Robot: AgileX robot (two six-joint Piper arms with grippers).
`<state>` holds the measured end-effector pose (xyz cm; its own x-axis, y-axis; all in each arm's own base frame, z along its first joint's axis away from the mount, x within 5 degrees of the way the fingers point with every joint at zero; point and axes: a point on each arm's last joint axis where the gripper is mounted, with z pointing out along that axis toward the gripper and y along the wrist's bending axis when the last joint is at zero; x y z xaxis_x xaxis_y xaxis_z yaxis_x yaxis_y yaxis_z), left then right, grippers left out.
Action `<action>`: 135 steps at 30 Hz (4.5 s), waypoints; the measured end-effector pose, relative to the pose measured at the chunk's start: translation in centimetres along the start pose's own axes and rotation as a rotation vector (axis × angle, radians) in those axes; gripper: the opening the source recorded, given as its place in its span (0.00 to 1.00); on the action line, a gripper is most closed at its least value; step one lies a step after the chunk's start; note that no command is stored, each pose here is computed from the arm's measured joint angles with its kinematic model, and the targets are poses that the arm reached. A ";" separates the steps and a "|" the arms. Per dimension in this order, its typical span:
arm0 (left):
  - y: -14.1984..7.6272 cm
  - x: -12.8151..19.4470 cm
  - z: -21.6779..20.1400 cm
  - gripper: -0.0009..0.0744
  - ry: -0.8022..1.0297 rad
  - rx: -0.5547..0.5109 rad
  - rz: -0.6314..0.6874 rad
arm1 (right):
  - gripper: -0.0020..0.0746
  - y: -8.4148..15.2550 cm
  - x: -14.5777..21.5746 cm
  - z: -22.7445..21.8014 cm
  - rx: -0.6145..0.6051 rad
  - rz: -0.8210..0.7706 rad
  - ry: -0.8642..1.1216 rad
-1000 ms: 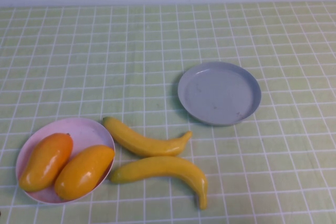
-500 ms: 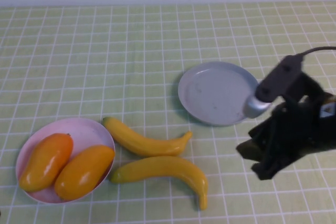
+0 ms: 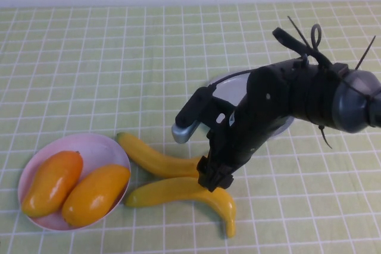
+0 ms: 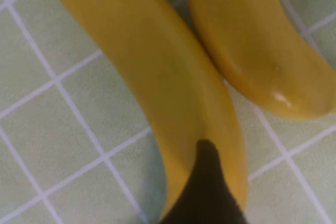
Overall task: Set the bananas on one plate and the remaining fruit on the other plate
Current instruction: Put another type of fruit in the right plate
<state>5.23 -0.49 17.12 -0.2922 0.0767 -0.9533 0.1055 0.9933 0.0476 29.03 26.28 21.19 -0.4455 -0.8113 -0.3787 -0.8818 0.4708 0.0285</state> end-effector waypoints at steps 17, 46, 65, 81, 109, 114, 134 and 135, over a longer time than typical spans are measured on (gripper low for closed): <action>0.0 0.0 0.0 0.01 0.000 -0.001 0.002 | 0.65 2.2 -0.2 1.3 -0.049 -0.051 0.084; 0.0 0.0 0.0 0.01 0.000 -0.001 0.004 | 0.43 -2.2 -0.8 -7.8 0.234 0.355 -0.232; 0.0 0.0 0.0 0.01 0.000 -0.001 0.005 | 0.43 -15.4 1.8 -0.4 0.336 0.677 -0.122; 0.0 0.0 0.0 0.01 0.000 -0.001 0.005 | 0.48 -16.1 2.4 1.1 0.334 0.678 -0.026; 0.0 0.0 0.0 0.01 0.000 -0.001 0.005 | 0.68 -3.8 -7.1 -1.4 -0.070 -0.461 -0.098; 0.0 0.0 0.0 0.01 0.000 -0.001 0.005 | 0.68 -2.6 -7.1 1.0 -0.141 -0.544 -0.067; 0.0 0.0 0.0 0.01 0.000 -0.003 0.011 | 0.52 -2.1 -6.9 6.4 -0.166 -0.454 -0.036; 0.0 0.0 0.0 0.01 0.000 -0.003 0.011 | 0.48 -2.2 -6.9 6.4 -0.164 -0.438 -0.036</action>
<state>5.23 -0.46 17.12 -0.2911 0.0880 -0.9526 0.1059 0.9926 0.0594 35.01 33.11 17.84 -0.0226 -0.9074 -0.4197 -0.9997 0.0232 0.0036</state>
